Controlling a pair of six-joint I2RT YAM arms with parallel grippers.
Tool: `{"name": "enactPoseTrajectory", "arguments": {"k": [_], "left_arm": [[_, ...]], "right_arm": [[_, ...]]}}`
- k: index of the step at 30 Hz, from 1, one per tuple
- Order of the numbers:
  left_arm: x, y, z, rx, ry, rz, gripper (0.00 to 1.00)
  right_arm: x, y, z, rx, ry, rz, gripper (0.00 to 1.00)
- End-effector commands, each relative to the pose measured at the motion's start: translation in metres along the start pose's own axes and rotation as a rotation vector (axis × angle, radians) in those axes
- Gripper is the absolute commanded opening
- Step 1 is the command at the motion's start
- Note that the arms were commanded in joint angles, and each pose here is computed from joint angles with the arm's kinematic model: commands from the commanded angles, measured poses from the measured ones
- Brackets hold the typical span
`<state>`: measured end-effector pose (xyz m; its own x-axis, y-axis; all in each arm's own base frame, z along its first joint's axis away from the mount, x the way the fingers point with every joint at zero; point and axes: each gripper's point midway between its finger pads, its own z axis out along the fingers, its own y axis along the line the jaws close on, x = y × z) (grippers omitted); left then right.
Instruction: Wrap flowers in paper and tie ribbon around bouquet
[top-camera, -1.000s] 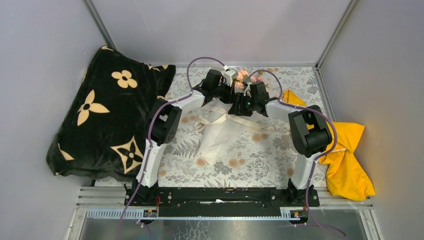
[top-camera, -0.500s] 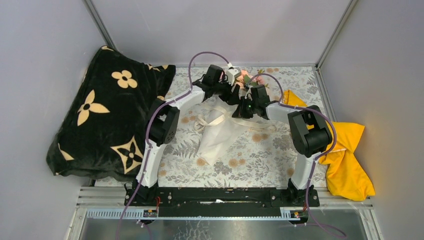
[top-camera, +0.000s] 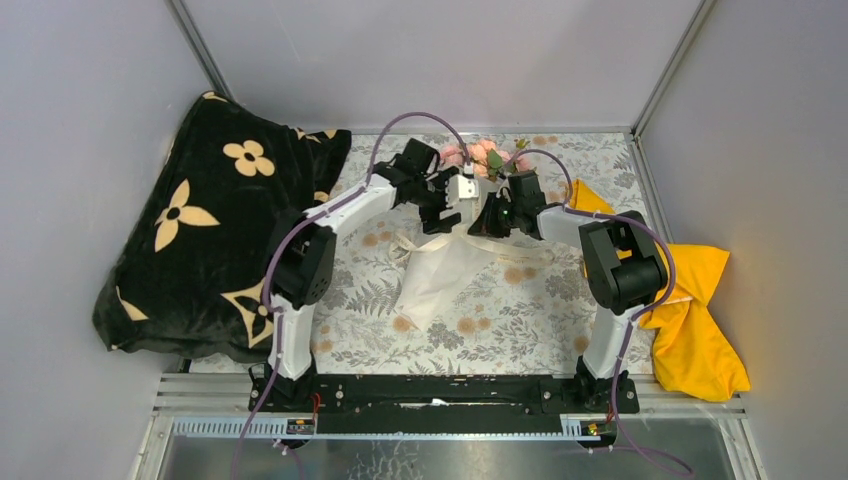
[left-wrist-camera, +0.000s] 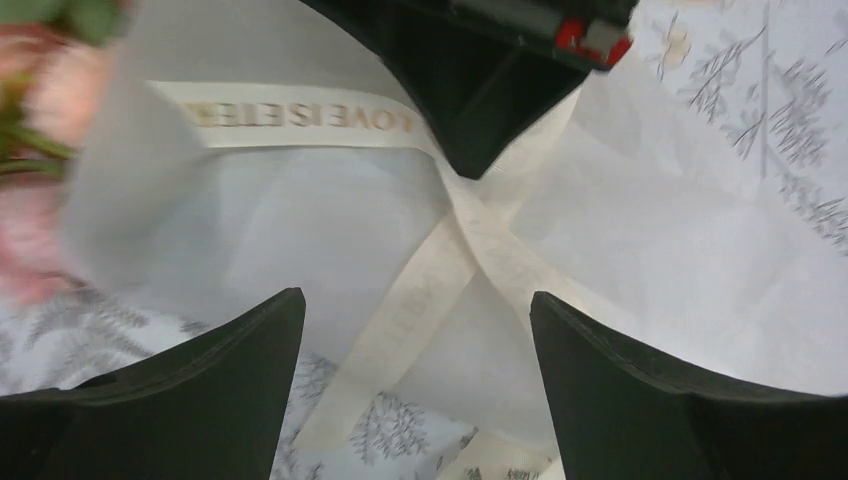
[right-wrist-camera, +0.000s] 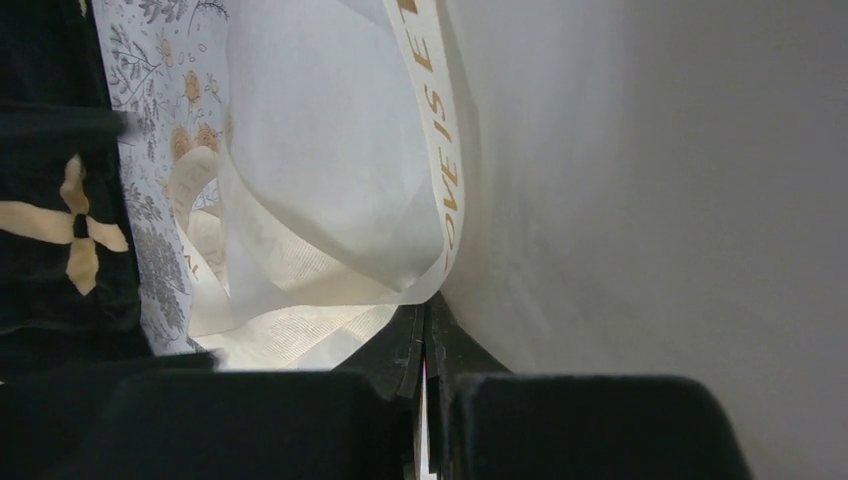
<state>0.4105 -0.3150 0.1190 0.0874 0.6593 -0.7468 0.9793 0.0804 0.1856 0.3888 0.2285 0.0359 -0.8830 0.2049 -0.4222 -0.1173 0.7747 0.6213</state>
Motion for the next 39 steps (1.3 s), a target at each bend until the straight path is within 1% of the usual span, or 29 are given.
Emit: {"name": "enactPoseTrajectory", "arguments": {"k": [1, 4, 6, 7, 10, 14, 20, 25, 29, 30, 31, 33, 35, 38, 39], "left_arm": [[0.041, -0.008, 0.034, 0.053, 0.119, 0.094, 0.9], [0.045, 0.007, 0.043, 0.017, 0.136, 0.069, 0.88], [0.047, 0.006, 0.047, 0.024, 0.133, 0.065, 0.83], [0.047, 0.004, 0.049, 0.032, 0.128, 0.064, 0.79], [0.046, -0.002, 0.052, 0.053, 0.115, 0.052, 0.56], [0.04, -0.016, 0.046, 0.088, 0.084, 0.057, 0.3], [0.041, -0.027, 0.043, 0.105, 0.087, 0.064, 0.0], [0.038, -0.031, 0.041, 0.1, 0.089, 0.051, 0.0], [0.033, -0.033, 0.04, 0.074, 0.088, 0.05, 0.0], [0.031, -0.034, 0.04, 0.072, 0.085, 0.054, 0.0], [0.029, -0.035, 0.04, 0.07, 0.085, 0.058, 0.0], [0.028, -0.038, 0.042, 0.07, 0.09, 0.067, 0.0], [0.027, -0.04, 0.045, 0.069, 0.098, 0.077, 0.0], [0.027, -0.043, 0.046, 0.07, 0.108, 0.083, 0.0], [0.026, -0.044, 0.046, 0.07, 0.108, 0.085, 0.0]], "right_arm": [[-0.027, 0.027, -0.018, -0.059, -0.076, -0.021, 0.01], [-0.028, 0.026, -0.02, -0.053, -0.08, -0.019, 0.02], [-0.029, 0.027, -0.021, -0.054, -0.08, -0.02, 0.03], [-0.03, 0.027, -0.021, -0.054, -0.082, -0.019, 0.03], [-0.031, 0.027, -0.022, -0.053, -0.084, -0.019, 0.03], [-0.035, 0.031, -0.025, -0.058, -0.087, -0.033, 0.04], [-0.045, 0.043, -0.028, -0.089, -0.087, -0.061, 0.08], [-0.049, 0.051, -0.036, -0.109, -0.103, -0.083, 0.13], [-0.045, 0.055, -0.041, -0.127, -0.101, -0.089, 0.2], [-0.046, 0.056, -0.042, -0.132, -0.105, -0.088, 0.23], [-0.047, 0.057, -0.042, -0.138, -0.111, -0.086, 0.29], [-0.05, 0.057, -0.037, -0.136, -0.11, -0.074, 0.43], [-0.054, 0.054, -0.03, -0.124, -0.105, -0.056, 0.5], [-0.057, 0.045, -0.017, -0.095, -0.091, -0.033, 0.52], [-0.057, 0.042, -0.014, -0.087, -0.087, -0.029, 0.5]]}}
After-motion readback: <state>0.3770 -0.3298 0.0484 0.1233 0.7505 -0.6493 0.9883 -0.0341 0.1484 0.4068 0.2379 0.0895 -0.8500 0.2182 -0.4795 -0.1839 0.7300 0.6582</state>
